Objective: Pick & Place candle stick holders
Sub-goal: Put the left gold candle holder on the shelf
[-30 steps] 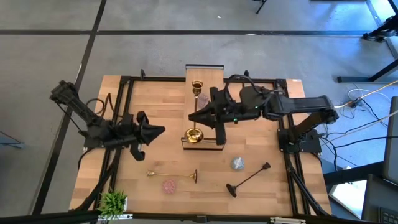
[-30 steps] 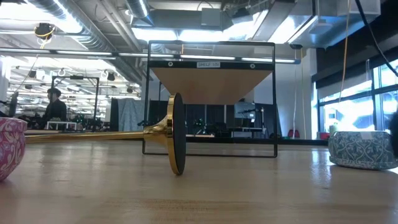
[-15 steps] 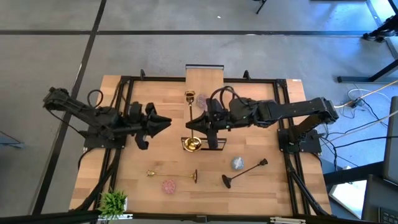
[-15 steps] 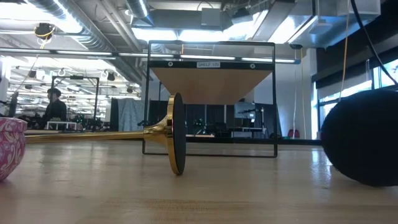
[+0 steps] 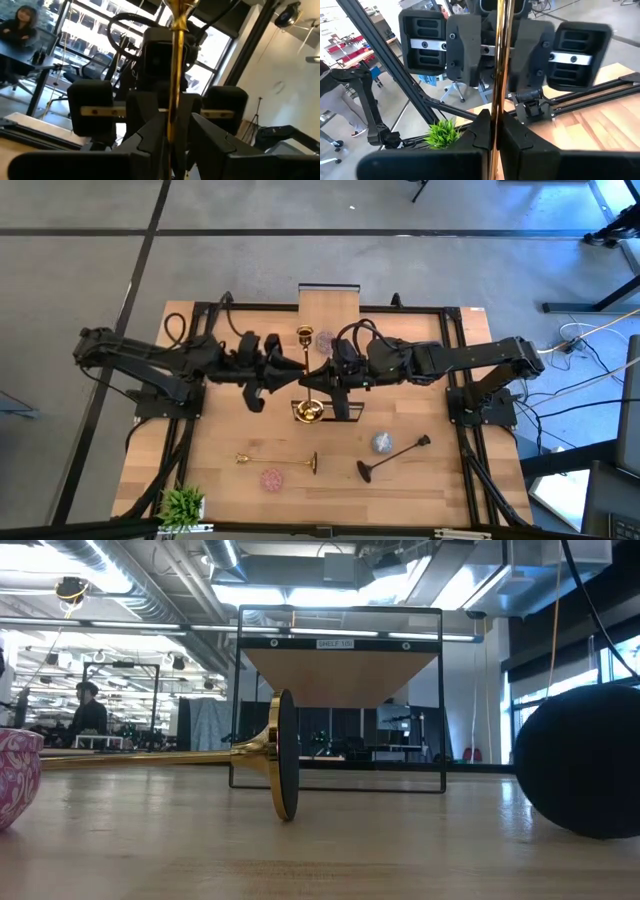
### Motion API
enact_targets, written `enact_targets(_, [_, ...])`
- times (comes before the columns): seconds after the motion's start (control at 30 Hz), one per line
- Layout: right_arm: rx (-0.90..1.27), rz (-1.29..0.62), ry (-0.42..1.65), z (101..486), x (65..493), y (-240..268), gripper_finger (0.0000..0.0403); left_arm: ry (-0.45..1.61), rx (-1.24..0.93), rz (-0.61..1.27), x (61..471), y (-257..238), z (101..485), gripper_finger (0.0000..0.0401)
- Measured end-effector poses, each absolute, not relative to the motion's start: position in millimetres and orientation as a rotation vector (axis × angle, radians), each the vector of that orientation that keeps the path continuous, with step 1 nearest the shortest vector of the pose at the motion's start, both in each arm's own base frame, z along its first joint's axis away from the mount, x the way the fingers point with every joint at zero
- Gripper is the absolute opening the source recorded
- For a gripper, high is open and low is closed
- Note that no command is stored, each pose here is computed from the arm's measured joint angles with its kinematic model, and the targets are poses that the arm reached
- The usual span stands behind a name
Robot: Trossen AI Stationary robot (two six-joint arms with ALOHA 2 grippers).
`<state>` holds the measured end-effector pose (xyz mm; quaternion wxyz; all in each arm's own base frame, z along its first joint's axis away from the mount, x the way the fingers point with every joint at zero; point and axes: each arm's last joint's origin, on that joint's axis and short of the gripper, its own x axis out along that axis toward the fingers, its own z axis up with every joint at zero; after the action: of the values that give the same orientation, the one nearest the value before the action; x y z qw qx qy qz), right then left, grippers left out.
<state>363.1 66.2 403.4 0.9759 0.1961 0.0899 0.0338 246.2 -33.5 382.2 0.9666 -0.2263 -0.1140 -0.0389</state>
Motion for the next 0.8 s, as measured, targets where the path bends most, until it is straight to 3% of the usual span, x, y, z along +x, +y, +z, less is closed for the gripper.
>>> enact_targets(0.8, [0.396,0.065,0.181,403.4,363.1,66.1,0.0016,-0.219,-0.454,-0.114,256.3,-29.6,380.8,0.0088])
